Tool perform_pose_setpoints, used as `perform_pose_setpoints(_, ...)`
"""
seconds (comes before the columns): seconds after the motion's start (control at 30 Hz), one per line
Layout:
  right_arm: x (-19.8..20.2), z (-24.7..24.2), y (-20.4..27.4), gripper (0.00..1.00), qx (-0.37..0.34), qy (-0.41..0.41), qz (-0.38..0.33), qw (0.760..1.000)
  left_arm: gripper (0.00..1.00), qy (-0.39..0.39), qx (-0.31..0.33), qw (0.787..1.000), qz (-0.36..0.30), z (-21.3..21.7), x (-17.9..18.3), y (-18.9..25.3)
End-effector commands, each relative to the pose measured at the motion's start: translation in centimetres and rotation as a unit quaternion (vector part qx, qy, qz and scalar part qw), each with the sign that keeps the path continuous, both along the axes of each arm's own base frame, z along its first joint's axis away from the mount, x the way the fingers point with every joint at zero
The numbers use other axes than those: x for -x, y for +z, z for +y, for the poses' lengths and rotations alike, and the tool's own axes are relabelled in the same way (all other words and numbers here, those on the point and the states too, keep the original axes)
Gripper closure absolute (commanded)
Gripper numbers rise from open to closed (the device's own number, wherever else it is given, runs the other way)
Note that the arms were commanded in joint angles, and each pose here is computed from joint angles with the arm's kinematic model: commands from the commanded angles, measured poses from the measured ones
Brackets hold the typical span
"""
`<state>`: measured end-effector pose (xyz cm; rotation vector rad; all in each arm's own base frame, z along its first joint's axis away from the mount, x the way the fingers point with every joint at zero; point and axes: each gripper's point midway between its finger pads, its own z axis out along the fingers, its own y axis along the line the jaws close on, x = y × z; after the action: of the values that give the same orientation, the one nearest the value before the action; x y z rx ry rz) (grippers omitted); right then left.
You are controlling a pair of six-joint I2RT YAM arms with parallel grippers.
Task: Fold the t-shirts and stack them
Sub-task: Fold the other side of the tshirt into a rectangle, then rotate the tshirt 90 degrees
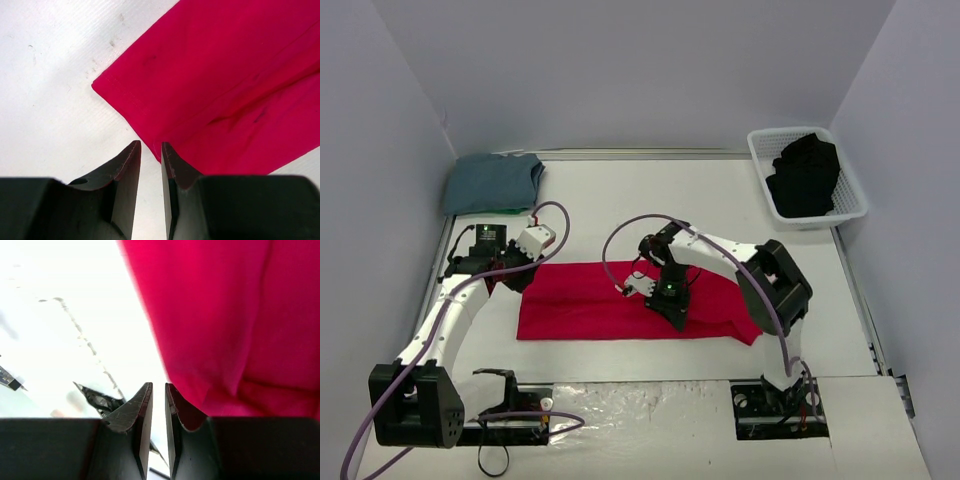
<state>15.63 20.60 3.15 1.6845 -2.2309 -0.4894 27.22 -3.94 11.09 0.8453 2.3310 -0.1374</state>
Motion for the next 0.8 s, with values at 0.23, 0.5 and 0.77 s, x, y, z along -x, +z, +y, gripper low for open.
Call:
perform_pose_setpoints(0.23, -4.1, -5.4, 9.6, 0.98, -0.102, -0.086, -0.082, 0.988, 0.77, 0.011, 0.010, 1.000, -0.024, 0.0, -0.3, 1.1)
perform_pose_setpoints(0.5, -4.1, -12.9, 4.4, 1.00, 0.000, -0.154, -0.084, 0.985, 0.77, 0.026, 0.000, 0.999, -0.022, 0.8, -0.7, 0.7)
perform_pose_setpoints(0.77, -4.8, -16.2, 0.5, 1.00, 0.035, -0.187, -0.048, 0.980, 0.77, 0.034, -0.003, 0.999, -0.026, 1.2, -0.7, 0.9)
